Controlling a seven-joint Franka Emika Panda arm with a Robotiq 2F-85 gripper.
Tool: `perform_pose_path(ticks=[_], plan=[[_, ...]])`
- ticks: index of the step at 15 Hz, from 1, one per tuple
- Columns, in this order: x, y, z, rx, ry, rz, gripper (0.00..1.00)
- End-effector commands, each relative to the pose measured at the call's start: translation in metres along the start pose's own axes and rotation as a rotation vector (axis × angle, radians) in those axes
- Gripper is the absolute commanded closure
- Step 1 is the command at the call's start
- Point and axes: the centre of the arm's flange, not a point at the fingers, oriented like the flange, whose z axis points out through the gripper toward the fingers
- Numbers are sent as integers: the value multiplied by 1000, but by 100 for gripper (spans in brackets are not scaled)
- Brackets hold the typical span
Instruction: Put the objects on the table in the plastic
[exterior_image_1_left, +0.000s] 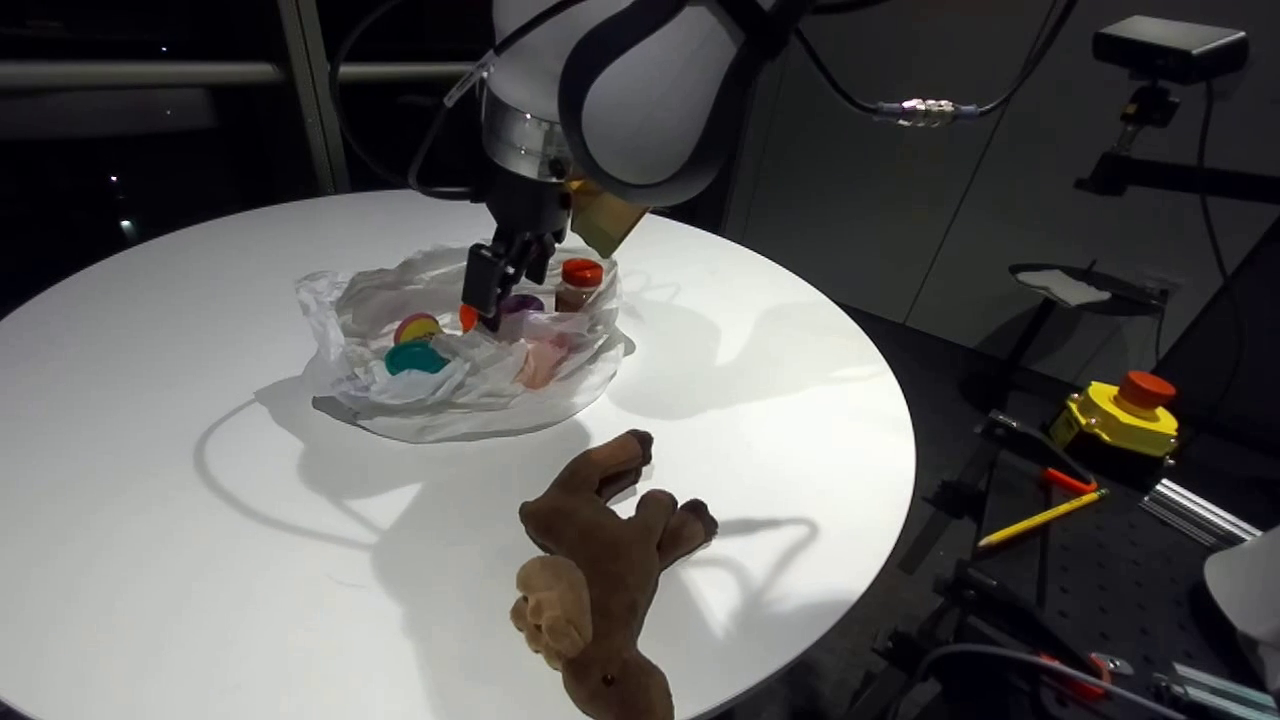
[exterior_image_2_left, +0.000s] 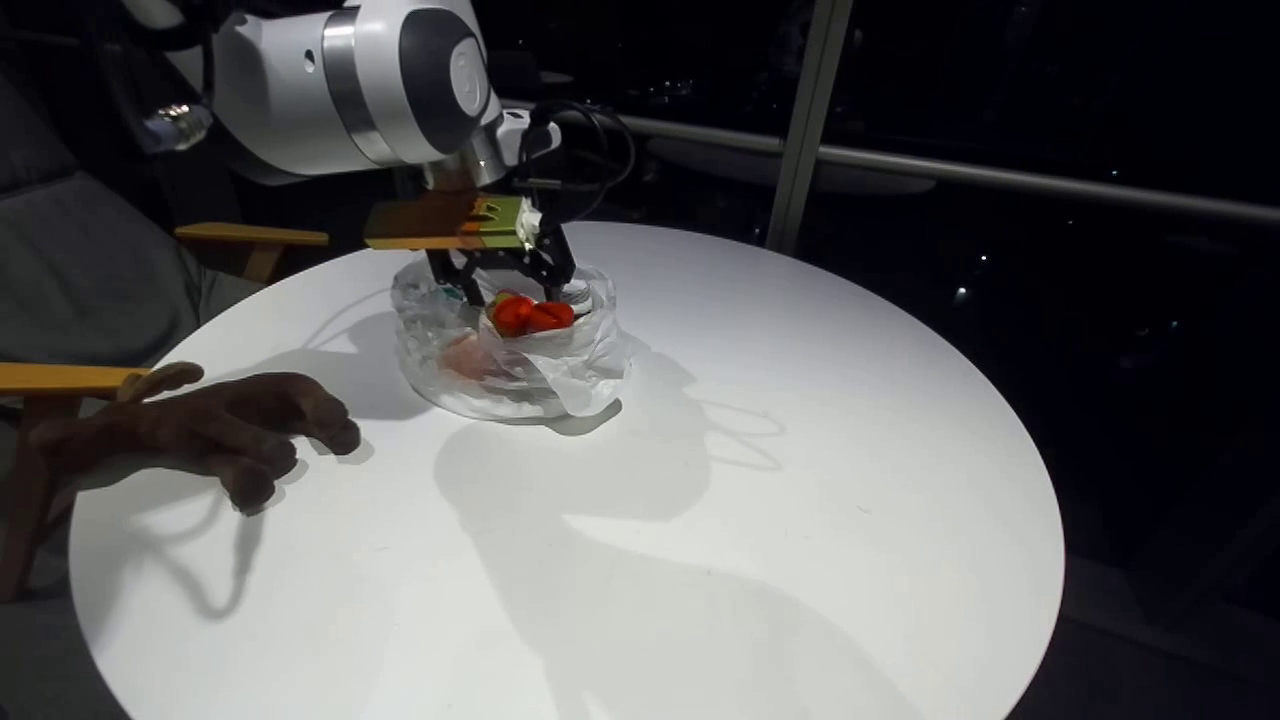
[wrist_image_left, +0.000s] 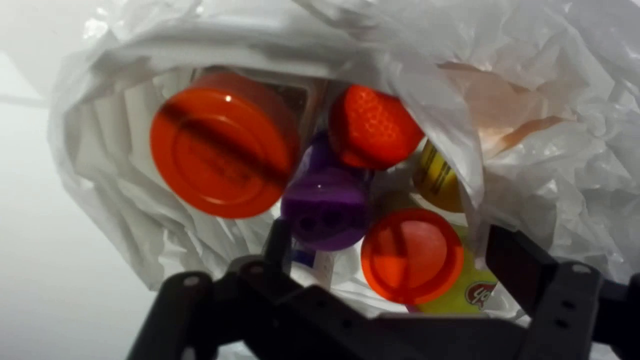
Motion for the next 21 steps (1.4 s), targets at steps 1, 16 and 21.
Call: perform_pose_path(ticks=[1, 16, 21], plan=[[-18, -9, -20, -10, -17, -26, 0], [-61, -42, -85, 0, -41, -47, 0], [-29, -70, -150, -14, 26, 34, 0]])
